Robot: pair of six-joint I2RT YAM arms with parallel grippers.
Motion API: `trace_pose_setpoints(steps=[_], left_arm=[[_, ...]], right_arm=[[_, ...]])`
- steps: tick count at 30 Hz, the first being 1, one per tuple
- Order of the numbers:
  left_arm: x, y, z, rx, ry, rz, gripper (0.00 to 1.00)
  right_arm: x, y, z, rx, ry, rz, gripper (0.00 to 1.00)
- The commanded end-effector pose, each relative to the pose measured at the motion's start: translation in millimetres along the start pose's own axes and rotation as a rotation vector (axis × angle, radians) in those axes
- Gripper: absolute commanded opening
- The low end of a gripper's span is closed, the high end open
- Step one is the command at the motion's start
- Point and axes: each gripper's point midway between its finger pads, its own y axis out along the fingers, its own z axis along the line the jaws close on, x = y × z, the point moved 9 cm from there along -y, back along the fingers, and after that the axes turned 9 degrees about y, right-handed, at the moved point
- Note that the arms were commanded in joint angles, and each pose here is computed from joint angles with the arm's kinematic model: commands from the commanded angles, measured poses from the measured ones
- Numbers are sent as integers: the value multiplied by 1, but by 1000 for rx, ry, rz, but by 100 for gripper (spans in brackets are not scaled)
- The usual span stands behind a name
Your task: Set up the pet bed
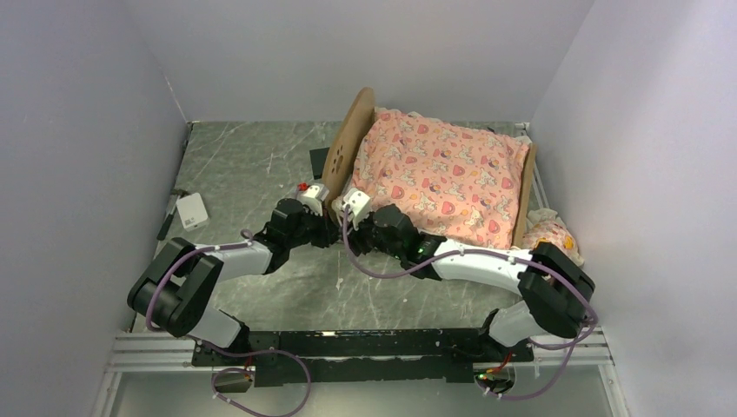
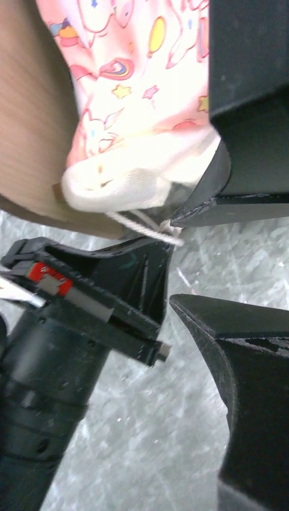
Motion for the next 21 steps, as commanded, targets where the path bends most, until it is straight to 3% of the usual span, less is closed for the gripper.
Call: trace_pose_setpoints(steps=[1, 5, 21], left_arm=[[21, 5, -9, -72, 67, -66, 0], [21, 5, -9, -68, 70, -67, 0], [21, 3, -8, -56, 84, -66, 0]], right_arm=[[-12, -10, -12, -66, -76, 46, 46], [-19, -8, -20, -52, -136, 90, 39], [-24, 19, -36, 53, -472, 112, 42]])
